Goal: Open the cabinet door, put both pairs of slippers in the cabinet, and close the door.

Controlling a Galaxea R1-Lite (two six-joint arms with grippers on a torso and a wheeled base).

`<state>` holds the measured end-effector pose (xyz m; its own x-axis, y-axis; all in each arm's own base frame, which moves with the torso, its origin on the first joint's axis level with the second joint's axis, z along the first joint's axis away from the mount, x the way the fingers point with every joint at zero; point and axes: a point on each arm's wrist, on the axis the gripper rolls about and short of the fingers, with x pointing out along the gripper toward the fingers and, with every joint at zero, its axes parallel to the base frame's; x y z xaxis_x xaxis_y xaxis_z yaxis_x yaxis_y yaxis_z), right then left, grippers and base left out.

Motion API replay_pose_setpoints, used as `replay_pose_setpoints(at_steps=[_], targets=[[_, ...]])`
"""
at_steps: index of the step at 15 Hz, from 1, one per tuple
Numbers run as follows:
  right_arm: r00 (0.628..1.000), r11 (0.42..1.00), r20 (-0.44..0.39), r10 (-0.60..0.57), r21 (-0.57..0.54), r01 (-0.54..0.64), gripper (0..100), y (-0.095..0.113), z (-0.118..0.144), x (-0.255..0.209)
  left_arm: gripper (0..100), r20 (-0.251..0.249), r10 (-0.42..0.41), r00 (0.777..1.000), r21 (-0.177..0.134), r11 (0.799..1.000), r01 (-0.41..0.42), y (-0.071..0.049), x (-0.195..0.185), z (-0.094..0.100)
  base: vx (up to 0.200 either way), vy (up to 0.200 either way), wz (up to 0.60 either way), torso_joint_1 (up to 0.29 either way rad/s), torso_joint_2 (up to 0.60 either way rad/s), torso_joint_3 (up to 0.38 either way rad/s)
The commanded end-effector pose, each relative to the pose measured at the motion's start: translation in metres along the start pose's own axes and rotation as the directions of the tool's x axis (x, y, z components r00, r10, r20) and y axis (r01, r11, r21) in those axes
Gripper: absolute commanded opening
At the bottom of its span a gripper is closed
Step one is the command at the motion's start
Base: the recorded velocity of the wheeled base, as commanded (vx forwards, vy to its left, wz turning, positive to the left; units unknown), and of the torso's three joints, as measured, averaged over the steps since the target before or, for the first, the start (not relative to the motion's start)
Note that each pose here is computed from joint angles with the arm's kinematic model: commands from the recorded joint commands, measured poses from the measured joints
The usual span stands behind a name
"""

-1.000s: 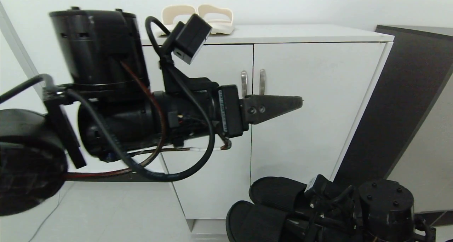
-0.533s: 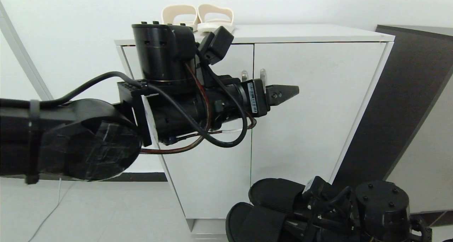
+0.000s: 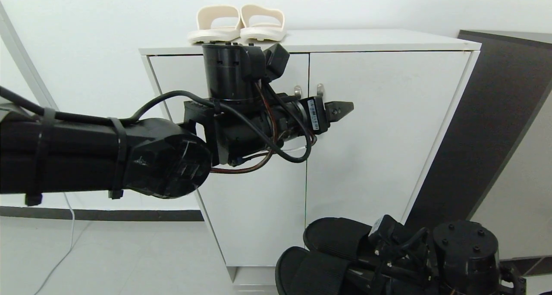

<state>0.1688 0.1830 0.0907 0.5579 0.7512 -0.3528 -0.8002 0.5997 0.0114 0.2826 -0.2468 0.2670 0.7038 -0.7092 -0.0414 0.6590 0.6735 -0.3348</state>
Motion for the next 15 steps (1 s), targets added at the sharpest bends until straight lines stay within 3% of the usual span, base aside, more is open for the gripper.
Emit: replay_pose_setpoints(at_steps=[1, 5, 7, 8, 9, 10, 14, 15], targets=[[1.000, 1.000, -0.002, 0.001, 0.000, -0.001, 0, 0.000, 0.000, 0.000, 100, 0.005, 0.009, 1.000, -0.001, 1.000, -0.009, 0.004, 0.005, 0.000, 0.000, 0.000, 0.00, 0.000, 0.00, 0.000], [1.000, 1.000, 0.007, 0.000, -0.001, 0.000, 0, 0.000, 0.001, 0.000, 100, 0.019, 0.007, 1.000, -0.005, 1.000, -0.007, 0.008, 0.013, 0.004, 0.000, 0.000, 0.00, 0.000, 0.00, 0.000], [1.000, 1.000, 0.011, 0.000, -0.002, 0.000, 0, 0.000, 0.001, 0.000, 100, 0.000, -0.038, 0.999, -0.008, 0.999, 0.038, 0.009, 0.017, 0.002, 0.000, 0.000, 0.00, 0.000, 0.00, 0.000], [1.000, 1.000, 0.010, 0.000, -0.001, 0.000, 0, 0.000, 0.001, 0.000, 100, -0.002, -0.052, 0.999, -0.016, 0.999, 0.052, 0.008, 0.017, 0.003, 0.000, 0.000, 0.00, 0.000, 0.00, 0.000], [1.000, 1.000, 0.010, 0.000, -0.003, 0.000, 0, 0.000, 0.000, -0.001, 100, -0.016, -0.096, 0.995, -0.052, 0.994, 0.095, 0.008, 0.017, 0.003, 0.000, 0.000, 0.00, 0.000, 0.00, 0.000], [1.000, 1.000, 0.010, 0.002, -0.001, -0.002, 0, 0.000, 0.000, -0.001, 100, -0.026, -0.123, 0.992, -0.065, 0.990, 0.121, 0.008, 0.017, 0.004, 0.000, 0.000, 0.00, 0.000, 0.00, 0.000], [1.000, 1.000, 0.008, 0.003, -0.004, -0.003, 0, 0.000, 0.000, -0.001, 100, -0.030, -0.140, 0.990, -0.090, 0.987, 0.136, 0.011, 0.016, 0.005, 0.000, 0.000, 0.00, 0.000, 0.00, 0.000], [1.000, 1.000, 0.008, 0.003, -0.006, -0.003, 0, 0.000, 0.000, -0.001, 0, -0.031, -0.138, 0.990, -0.091, 0.987, 0.134, 0.012, 0.016, 0.005, 0.000, 0.000, 0.00, 0.000, 0.00, 0.000]])
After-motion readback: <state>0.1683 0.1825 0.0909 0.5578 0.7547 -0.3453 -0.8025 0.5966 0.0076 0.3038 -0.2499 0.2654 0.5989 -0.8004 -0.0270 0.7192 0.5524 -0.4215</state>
